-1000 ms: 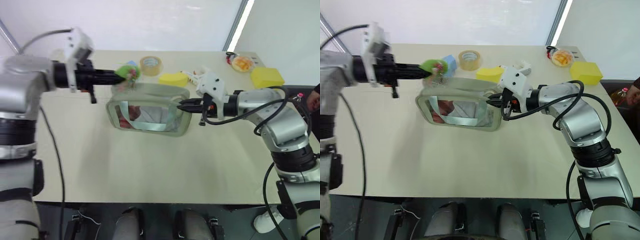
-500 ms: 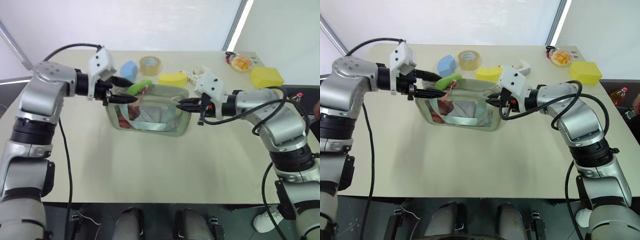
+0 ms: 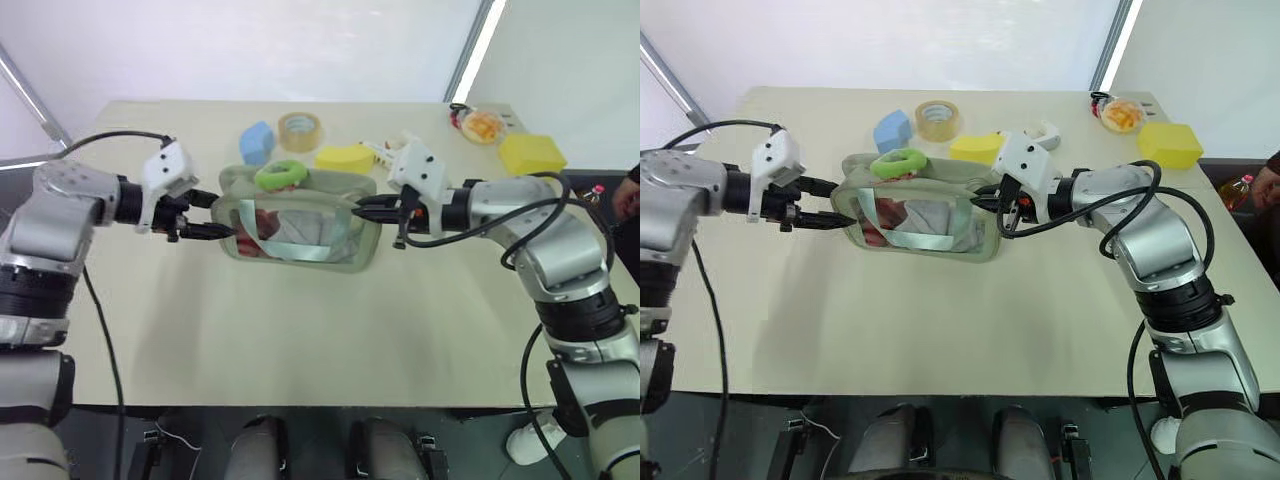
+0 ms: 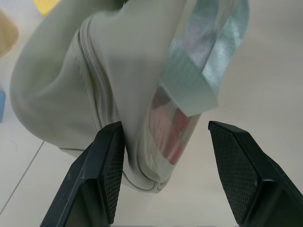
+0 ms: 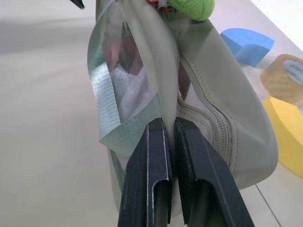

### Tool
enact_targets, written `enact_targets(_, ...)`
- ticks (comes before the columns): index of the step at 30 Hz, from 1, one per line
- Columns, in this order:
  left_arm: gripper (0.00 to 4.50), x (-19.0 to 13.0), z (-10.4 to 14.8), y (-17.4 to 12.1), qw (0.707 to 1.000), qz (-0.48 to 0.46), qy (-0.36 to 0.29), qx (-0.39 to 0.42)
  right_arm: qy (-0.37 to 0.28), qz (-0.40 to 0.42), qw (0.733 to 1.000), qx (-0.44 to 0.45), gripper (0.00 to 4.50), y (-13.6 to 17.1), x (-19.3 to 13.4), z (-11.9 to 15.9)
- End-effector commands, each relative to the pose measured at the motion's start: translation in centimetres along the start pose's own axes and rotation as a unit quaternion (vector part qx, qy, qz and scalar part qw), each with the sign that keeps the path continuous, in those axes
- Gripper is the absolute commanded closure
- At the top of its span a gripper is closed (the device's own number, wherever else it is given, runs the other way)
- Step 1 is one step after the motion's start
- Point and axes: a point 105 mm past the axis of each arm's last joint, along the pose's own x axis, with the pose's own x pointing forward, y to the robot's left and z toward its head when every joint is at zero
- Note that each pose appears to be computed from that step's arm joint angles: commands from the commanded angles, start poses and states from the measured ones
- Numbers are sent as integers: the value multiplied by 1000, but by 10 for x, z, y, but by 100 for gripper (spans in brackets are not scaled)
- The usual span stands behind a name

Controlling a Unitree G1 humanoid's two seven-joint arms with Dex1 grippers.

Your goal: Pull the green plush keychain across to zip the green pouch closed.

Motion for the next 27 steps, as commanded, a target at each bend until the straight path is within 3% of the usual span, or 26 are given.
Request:
enact_targets(1, 210, -6, 15, 10, 999, 30, -28, 12, -13, -1, 1000, -19, 450, -2, 0, 11)
enact_targets(2, 235, -7, 17, 11, 999, 31, -33, 12, -13, -2, 1000, -19, 450, -2, 0, 12)
enact_targets(6, 422, -6, 21, 10, 999, 23, -40, 14, -13, -2, 1000, -20, 450, -2, 0, 12)
enact_targets(7, 445, -5, 21, 9, 999, 23, -40, 14, -13, -2, 1000, -20, 450, -2, 0, 12)
enact_targets(11, 445, -2, 18, 7, 999, 16, -32, 12, -12, -2, 1000, -20, 450, -3, -2, 14)
enact_targets(15, 450, -3, 19, 5, 999, 12, -32, 13, -14, 15, 999, -24, 297, -3, -11, 22)
enact_targets(18, 450, -2, 19, 4, 999, 10, -31, 15, -33, 1, 999, -44, 147, -17, -18, 46)
enact_targets(23, 450, -1, 20, 2, 999, 6, -30, 16, -94, 32, 995, -24, 147, -9, -3, 88)
enact_targets(27, 450, 1, 22, 1, 999, 3, -30, 20, -111, 44, 993, -9, 147, -2, 27, 102)
